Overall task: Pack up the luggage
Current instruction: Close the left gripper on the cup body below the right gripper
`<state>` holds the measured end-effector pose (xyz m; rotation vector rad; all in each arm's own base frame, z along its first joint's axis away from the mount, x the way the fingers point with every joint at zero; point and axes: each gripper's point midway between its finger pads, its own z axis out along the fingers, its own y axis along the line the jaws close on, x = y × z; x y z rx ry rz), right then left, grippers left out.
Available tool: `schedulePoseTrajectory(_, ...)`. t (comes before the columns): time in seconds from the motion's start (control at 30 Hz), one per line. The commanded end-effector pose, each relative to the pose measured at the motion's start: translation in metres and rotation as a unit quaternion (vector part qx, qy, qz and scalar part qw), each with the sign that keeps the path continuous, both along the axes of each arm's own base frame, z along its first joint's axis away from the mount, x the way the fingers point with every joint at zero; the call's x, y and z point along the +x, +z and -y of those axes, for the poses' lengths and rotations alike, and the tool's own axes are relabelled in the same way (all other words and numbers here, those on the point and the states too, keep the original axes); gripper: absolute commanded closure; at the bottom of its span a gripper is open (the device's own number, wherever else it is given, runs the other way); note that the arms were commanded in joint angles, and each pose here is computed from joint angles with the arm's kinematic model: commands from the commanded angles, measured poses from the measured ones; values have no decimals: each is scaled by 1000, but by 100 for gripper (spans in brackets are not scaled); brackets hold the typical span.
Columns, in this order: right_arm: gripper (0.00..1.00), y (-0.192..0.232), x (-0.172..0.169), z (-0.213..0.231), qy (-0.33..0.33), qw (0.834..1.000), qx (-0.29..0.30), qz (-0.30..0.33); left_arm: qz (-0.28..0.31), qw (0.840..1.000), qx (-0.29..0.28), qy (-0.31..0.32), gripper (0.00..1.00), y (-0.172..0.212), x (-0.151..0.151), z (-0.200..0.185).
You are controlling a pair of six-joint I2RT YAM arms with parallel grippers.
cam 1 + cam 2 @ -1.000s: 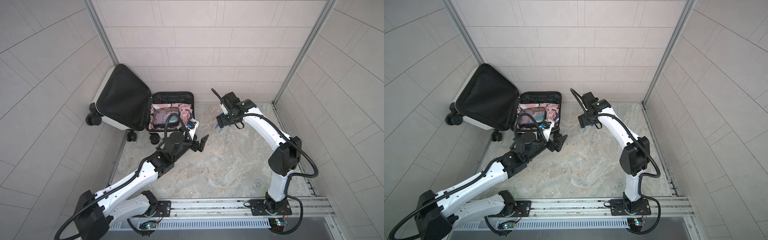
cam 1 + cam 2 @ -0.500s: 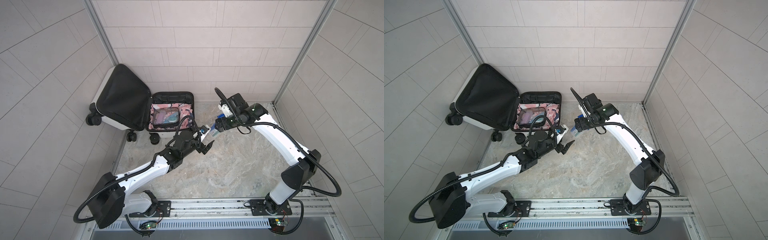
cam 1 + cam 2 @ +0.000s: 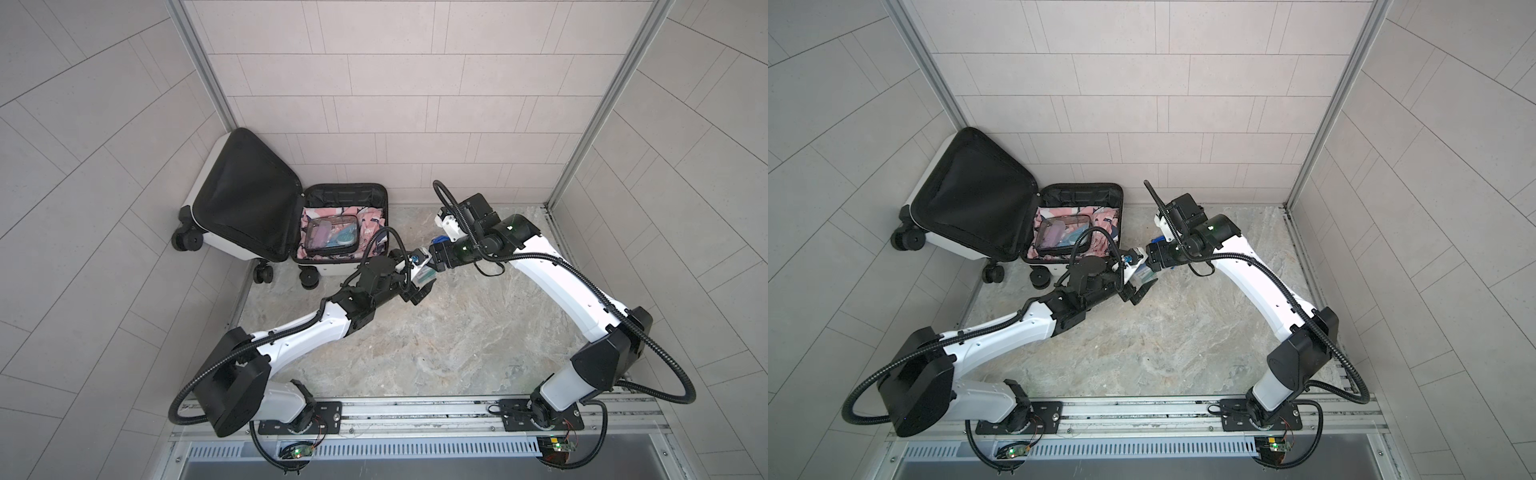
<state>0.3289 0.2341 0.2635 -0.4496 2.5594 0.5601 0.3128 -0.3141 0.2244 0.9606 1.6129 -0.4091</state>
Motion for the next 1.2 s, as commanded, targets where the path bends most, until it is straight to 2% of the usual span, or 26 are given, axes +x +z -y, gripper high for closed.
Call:
schedulePoseTrajectory(0.0, 22, 40, -11, -19, 27, 997, 69, 36, 30, 999, -13, -13, 0, 18, 1, 11)
schedulePoseTrajectory(0.2, 22, 38, -14, -16, 28, 997, 65, 34, 50, 998, -38, 16, 0, 25, 1, -2)
schedulePoseTrajectory(0.53, 23, 41, -16, 0, 18, 997, 56, 45, 49, 998, -28, 29, 0, 21, -13, -23)
schedulePoseTrajectory(1.17, 23, 57, -28, -10, 43, 993, 102, 44, 40, 999, -4, 1, 1, 14, -9, -7)
